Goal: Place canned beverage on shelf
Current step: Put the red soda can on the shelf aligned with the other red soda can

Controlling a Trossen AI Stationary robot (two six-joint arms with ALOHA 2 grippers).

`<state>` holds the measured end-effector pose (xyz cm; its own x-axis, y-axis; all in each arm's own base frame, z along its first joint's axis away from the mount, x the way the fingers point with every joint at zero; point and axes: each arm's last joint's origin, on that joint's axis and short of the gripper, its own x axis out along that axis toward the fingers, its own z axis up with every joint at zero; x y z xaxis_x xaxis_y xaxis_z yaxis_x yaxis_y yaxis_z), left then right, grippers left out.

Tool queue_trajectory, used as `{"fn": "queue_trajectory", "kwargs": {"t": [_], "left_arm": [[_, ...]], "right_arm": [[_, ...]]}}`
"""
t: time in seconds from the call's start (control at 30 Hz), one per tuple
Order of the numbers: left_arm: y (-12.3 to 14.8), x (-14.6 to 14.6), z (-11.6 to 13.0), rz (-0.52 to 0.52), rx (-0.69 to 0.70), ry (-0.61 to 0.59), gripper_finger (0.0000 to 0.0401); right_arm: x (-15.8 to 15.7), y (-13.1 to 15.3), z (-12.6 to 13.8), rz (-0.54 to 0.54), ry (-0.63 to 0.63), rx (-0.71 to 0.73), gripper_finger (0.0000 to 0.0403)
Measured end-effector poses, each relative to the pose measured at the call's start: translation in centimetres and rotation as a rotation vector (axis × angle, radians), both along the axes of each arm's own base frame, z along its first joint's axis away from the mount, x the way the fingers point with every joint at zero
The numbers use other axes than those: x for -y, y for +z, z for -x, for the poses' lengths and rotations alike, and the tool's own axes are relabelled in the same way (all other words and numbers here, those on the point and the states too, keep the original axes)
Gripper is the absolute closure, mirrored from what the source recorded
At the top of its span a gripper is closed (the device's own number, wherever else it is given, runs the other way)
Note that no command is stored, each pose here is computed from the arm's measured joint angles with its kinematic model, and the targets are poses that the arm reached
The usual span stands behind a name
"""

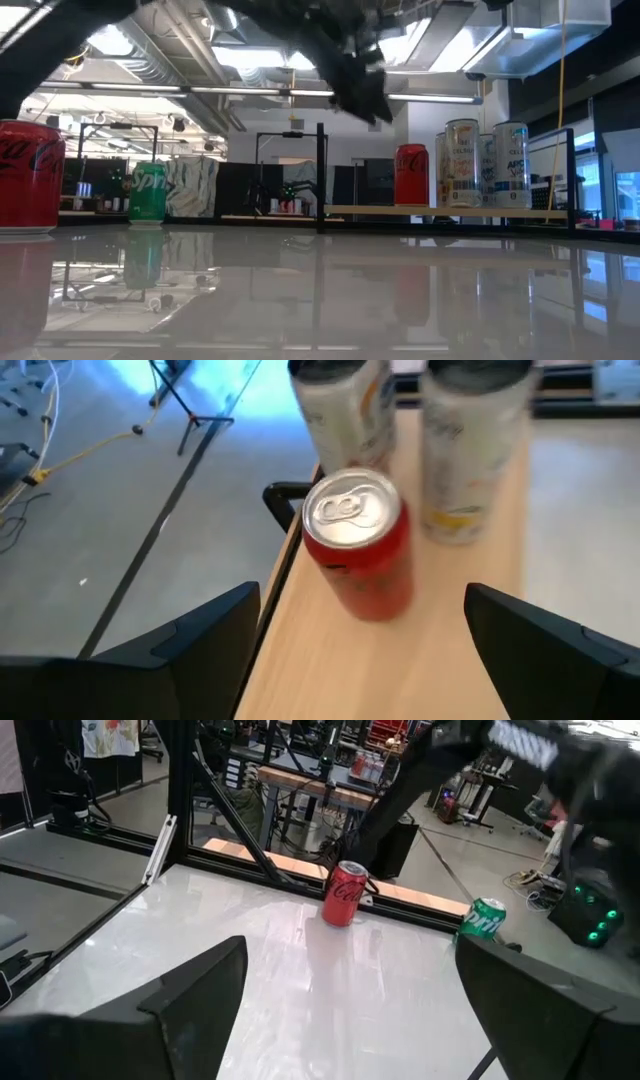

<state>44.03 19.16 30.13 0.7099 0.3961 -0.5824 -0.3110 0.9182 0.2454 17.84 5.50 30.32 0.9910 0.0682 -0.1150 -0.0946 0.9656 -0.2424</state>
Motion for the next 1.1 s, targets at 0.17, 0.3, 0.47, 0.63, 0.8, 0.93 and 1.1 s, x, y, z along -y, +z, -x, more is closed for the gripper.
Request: {"fn": "queue_trajectory", "kwargs": {"t": [0.17,0.3,0.47,0.63,0.8,0.93,1.1], "left_arm": [[4.6,3.0,3.3,0.025,-0.047,-0.028,0.0058],[7.4,5.7,6.2,0.076,-0.102,-0.039,0.0058],[8.6,8.8,9.5,0.187,-0.243,-0.017,0.0058],[8.7,11.9,12.5,0.239,-0.351,0.054,0.0058],[7.7,14.9,16.9,0.282,-0.373,0.156,0.0058],[6.4,16.9,20.9,0.369,-0.354,0.214,0.0058],[5.4,18.6,24.9,0.449,-0.306,0.267,0.0058]], "right_arm": [[0.0,0.0,0.0,0.001,0.000,-0.004,0.0049],[0.0,-0.1,0.0,0.002,0.000,-0.007,0.0049],[0.0,-0.1,0.0,-0.002,0.000,-0.008,0.0049],[0.0,-0.1,0.0,-0.035,-0.004,-0.009,0.0049],[-0.2,-0.4,-0.5,-0.052,0.012,-0.023,0.0049],[-0.5,-0.8,-1.2,-0.069,0.009,-0.031,0.0049],[-0.8,-0.9,-2.1,-0.079,0.010,-0.012,0.0049]]}}
